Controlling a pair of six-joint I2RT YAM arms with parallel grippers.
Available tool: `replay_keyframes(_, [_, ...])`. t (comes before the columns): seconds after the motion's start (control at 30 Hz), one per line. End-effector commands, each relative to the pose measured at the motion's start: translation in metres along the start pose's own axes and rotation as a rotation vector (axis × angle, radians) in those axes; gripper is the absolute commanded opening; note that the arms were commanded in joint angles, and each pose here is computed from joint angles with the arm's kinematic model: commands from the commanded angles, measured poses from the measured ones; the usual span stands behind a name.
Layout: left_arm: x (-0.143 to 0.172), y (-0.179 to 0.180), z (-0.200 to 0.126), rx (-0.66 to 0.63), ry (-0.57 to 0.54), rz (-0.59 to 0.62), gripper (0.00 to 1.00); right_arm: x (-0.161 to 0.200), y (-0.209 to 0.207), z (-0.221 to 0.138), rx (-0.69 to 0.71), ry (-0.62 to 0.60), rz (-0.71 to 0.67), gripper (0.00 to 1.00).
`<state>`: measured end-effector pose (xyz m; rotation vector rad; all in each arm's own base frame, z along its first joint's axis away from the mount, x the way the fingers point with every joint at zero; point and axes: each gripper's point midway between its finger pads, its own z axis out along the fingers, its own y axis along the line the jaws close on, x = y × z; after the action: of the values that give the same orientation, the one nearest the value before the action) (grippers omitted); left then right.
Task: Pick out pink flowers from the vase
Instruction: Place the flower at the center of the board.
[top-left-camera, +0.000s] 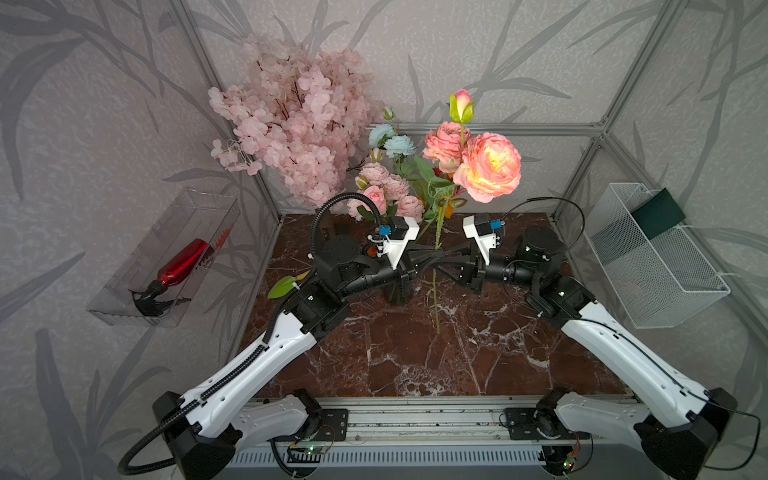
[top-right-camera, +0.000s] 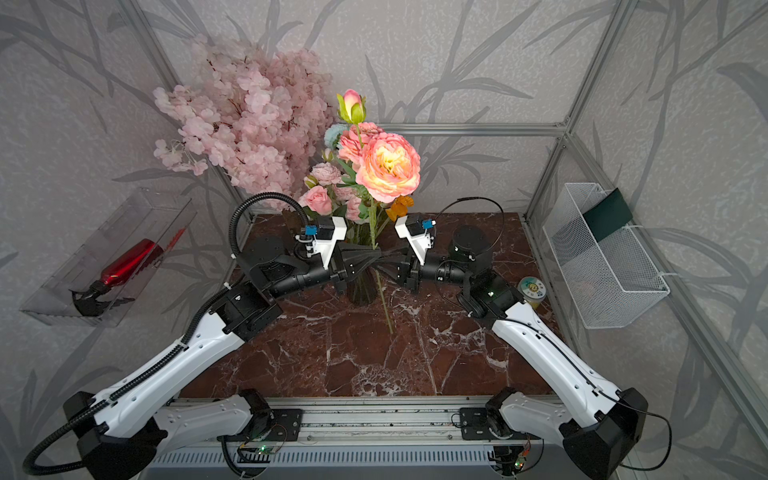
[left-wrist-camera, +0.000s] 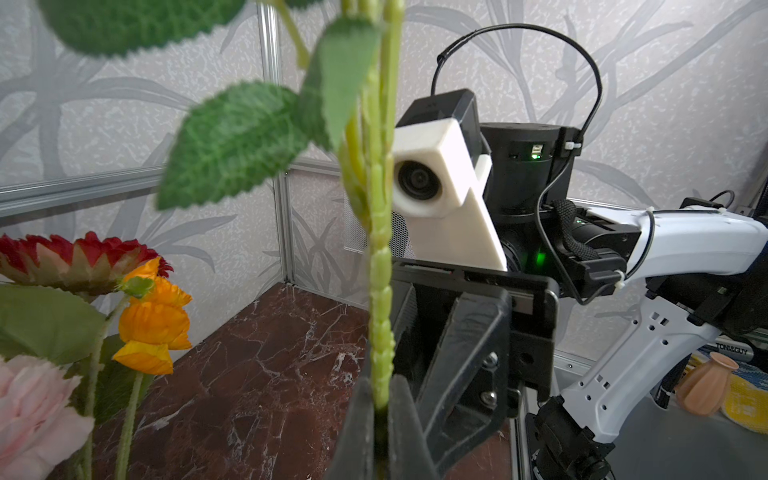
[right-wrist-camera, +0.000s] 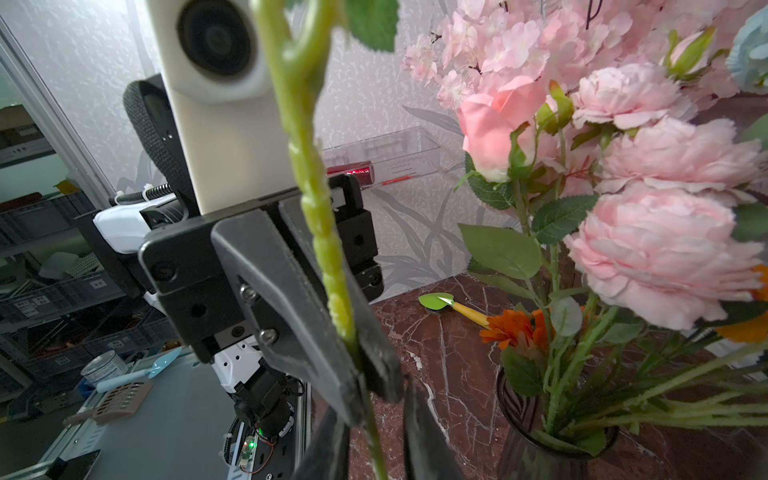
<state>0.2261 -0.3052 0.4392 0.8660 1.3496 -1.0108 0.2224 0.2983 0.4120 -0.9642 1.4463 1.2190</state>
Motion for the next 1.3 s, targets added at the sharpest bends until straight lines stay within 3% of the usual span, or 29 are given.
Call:
replay_keyframes(0.0, [-0.007,-0.002,-0.001,0.009,-0.029,0.015,0.0,-0.014,0.009,0.001,-0.022,-0.017,-0.034,0.13])
replay_keyframes(0.13, [-0.009,-0.002,-0.002,0.001,-0.028,0.023,0.0,-0.012,0.009,0.002,-0.025,0.0,-0.034,0.0])
replay_keyframes(0.2, [-0.009,0.002,-0.003,-0.023,-0.023,0.023,0.04,-0.011,0.01,0.002,-0.019,0.001,-0.04,0.0])
replay_keyframes(0.27, [-0.009,0.007,-0.007,-0.062,-0.016,0.032,0.16,-0.011,0.008,0.0,0.0,0.0,-0.048,0.0])
replay_keyframes(0.4, [-0.004,0.017,-0.021,-0.159,0.011,0.071,0.55,-0.009,0.006,-0.005,0.046,0.016,-0.064,0.0])
replay_keyframes(0.63, [0.027,0.028,-0.045,-0.267,0.13,0.213,0.83,0.0,-0.014,-0.021,0.221,0.073,-0.073,0.0])
replay_keyframes(0.73, [0.052,0.039,-0.047,-0.317,0.231,0.25,0.99,0.01,-0.037,-0.038,0.399,0.141,-0.056,0.0])
replay_keyframes(0.87, [0.073,0.047,-0.043,-0.358,0.287,0.285,0.99,0.024,-0.078,-0.076,0.638,0.245,0.034,0.0])
replay_keyframes(1.1, [0.073,0.048,-0.029,-0.382,0.234,0.287,0.99,0.047,-0.13,-0.148,0.881,0.297,0.289,0.0])
replay_keyframes(1.27, [0.092,0.051,-0.019,-0.384,0.268,0.285,0.99,0.079,-0.152,-0.189,1.072,0.447,0.369,0.0])
